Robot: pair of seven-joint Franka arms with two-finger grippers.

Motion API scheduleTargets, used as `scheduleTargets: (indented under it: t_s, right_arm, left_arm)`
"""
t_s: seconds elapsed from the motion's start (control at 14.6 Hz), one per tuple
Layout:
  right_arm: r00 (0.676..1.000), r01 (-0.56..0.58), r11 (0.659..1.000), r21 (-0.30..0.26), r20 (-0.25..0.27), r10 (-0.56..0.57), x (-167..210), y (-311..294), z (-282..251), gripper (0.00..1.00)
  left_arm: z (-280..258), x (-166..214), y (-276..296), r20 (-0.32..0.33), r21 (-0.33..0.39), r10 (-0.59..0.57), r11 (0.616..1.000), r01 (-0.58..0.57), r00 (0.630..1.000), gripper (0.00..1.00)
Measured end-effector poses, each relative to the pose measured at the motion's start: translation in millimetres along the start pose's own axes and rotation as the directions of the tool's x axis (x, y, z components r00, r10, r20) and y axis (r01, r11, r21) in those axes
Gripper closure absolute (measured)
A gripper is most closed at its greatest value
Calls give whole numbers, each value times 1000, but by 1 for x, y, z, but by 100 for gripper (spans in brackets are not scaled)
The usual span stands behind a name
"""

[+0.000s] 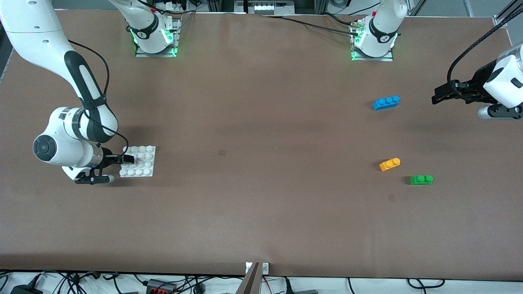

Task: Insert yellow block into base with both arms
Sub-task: 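Grasp the edge of the white base plate with the right gripper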

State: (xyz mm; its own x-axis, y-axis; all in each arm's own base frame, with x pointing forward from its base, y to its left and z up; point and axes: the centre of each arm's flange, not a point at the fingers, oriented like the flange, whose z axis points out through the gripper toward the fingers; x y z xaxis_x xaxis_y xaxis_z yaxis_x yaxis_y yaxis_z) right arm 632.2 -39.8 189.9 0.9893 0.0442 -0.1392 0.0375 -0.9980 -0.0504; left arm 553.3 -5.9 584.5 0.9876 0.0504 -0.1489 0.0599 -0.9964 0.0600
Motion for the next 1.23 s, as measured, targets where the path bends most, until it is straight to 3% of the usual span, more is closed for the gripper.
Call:
scheduleTargets:
  t_s: [0.62, 1.03, 1.23]
  right_arm:
    - [1000, 13, 1000, 0, 8, -13, 0, -9, 15, 0]
    - [997, 71, 997, -8, 11, -71, 3, -48, 21, 0]
    - [998, 56, 998, 36, 10, -57, 3, -82, 23, 0]
  left_arm:
    - [0, 0, 0, 0, 0, 0, 1000, 0, 1000, 0]
    - [0, 0, -1, 0, 0, -1, 1000, 1, 1000, 0]
    - [0, 0, -1, 0, 0, -2, 1000, 2, 1000, 0]
